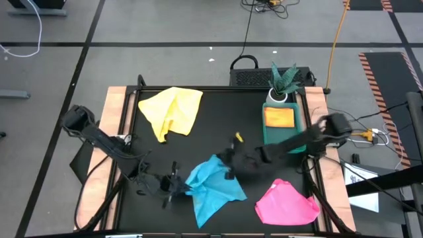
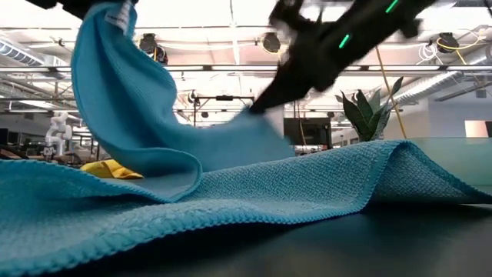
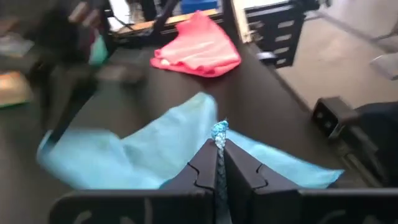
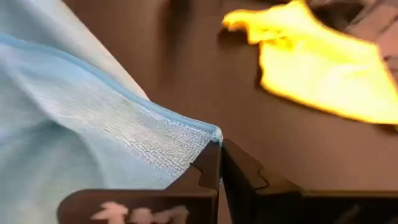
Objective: Fold microfiber towels
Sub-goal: Fold the blue microfiber cloth
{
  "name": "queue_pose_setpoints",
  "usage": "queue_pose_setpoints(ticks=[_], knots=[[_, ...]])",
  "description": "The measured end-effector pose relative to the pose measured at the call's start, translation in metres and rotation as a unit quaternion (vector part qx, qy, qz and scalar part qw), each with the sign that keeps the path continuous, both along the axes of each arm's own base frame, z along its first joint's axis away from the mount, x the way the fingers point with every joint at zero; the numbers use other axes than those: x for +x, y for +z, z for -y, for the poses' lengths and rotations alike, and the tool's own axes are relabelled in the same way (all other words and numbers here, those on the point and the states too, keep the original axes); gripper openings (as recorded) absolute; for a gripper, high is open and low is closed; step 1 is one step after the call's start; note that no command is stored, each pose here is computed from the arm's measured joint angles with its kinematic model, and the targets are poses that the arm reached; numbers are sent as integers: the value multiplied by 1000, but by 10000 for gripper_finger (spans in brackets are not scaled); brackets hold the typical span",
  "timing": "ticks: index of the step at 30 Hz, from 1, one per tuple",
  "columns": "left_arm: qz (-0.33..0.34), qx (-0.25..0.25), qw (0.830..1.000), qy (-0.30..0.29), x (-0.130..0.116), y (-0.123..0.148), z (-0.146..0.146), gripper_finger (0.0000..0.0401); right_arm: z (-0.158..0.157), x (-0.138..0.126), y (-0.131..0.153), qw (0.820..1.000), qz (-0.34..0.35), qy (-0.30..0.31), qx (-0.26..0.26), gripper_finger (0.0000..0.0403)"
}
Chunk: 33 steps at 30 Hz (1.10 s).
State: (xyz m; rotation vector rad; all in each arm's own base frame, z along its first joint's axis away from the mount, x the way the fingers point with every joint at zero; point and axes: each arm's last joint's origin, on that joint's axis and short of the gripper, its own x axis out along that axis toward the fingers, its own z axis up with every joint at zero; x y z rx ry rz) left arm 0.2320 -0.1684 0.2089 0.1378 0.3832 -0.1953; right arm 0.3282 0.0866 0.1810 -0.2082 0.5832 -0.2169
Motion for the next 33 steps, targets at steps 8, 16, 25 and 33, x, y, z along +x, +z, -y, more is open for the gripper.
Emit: queue_pose_setpoints(ticks=[8,16,25,33], knots=[[-4,30,997,72,0,3,-15,50,-68,-52,32,996,76,-52,0,1],[-82,30,985,152,12,-11,-54,180,-65,-54,24,986,105,-126,-6,1],[-122,-116,958,233,7,-32,-63,224,-28,-50,4,975,93,-199,-36,0],[-96,-267,912,297,-20,-79,-88,214,-50,-61,3,982,97,-161,-23,0]])
